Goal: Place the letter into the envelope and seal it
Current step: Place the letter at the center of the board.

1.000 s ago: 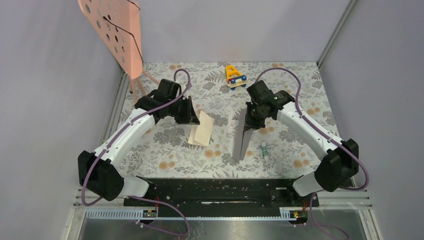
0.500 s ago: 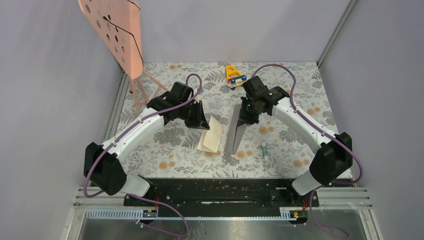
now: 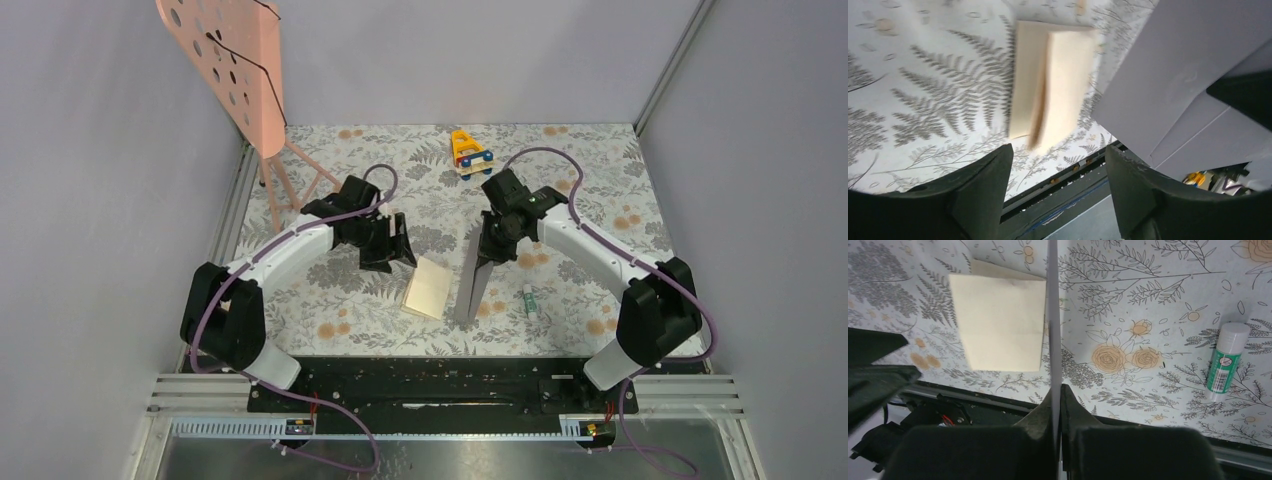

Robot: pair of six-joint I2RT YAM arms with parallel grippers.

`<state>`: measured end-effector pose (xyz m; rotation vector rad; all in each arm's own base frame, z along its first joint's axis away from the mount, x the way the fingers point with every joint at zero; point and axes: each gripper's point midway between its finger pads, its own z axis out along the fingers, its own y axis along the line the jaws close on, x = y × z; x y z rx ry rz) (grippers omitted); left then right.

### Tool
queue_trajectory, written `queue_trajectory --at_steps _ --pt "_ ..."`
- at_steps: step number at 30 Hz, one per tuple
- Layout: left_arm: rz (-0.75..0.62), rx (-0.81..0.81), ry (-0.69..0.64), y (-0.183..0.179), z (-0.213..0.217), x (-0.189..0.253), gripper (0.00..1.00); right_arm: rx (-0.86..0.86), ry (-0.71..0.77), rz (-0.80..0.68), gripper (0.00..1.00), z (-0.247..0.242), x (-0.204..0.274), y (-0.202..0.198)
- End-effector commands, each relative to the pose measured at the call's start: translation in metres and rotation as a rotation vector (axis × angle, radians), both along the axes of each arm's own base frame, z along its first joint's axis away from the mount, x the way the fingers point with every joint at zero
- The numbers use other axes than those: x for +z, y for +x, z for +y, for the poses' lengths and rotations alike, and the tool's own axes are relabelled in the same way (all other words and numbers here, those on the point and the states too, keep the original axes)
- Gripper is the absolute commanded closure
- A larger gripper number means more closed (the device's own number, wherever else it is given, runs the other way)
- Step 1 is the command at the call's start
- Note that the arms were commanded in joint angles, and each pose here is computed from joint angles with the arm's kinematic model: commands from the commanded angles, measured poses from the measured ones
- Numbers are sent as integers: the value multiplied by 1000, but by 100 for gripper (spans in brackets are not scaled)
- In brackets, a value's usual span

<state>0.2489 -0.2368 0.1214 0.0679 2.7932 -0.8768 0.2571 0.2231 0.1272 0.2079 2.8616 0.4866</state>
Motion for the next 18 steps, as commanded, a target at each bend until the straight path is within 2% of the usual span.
queue_trajectory --at_steps 1,4,7,12,18 --pt "-29 46 -12 17 15 -10 27 11 38 6 100 -1 -8 -9" --pt "40 1 -65 6 5 -27 21 -6 72 17 100 -4 -23 -14" --pt "78 -7 -88 -2 -1 -42 20 -35 101 36 100 -9 -36 -21" --pt "109 -34 -44 -11 -7 -64 21 -56 94 50 100 -20 -51 -28" --pt "135 -14 -7 -9 -7 -85 22 -35 152 32 100 -8 -58 -22"
